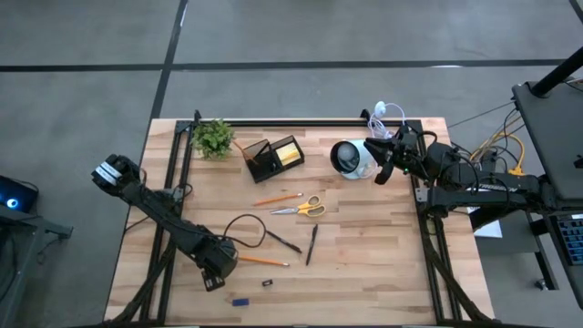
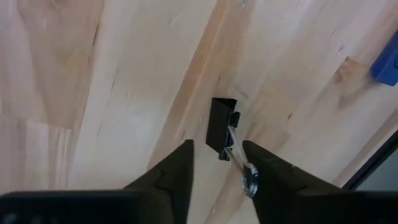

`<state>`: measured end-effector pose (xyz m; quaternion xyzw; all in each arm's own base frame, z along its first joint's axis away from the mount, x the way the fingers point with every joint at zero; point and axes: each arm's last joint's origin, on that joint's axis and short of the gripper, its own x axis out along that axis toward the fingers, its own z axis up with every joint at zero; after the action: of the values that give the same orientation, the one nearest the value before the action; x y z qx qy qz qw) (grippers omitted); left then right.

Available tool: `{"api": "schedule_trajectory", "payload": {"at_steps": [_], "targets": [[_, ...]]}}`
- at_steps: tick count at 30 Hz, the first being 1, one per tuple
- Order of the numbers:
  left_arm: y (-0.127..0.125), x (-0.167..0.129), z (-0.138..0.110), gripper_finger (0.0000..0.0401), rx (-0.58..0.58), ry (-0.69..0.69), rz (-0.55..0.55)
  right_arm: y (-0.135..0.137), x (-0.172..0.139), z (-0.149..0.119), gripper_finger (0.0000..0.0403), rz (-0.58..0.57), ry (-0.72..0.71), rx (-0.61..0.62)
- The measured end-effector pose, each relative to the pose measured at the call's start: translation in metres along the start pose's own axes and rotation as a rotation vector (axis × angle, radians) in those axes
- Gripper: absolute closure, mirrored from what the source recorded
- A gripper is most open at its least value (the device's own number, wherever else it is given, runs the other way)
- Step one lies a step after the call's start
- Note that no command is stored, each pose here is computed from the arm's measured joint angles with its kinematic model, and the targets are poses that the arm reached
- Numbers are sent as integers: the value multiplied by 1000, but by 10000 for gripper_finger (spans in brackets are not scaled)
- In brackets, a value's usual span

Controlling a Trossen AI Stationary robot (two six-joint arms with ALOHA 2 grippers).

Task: Pick and place office supplies into organizer
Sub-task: Put the left black binder clip into the black desk organizer

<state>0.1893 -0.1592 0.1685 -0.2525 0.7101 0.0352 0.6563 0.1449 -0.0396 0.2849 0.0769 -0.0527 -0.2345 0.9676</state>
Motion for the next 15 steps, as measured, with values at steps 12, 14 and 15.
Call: {"api": "schedule_trajectory", "payload": {"at_steps": [12, 14, 15], "targets": [[0, 0, 0, 397, 0, 0, -3, 0, 0, 0, 344, 0, 0, 0], [0, 0, 0, 399, 2, 2, -5, 0, 0, 0, 344, 1, 0, 0], [0, -1, -1, 399, 17, 12, -12, 0, 0, 0, 344, 0, 0, 0]]}}
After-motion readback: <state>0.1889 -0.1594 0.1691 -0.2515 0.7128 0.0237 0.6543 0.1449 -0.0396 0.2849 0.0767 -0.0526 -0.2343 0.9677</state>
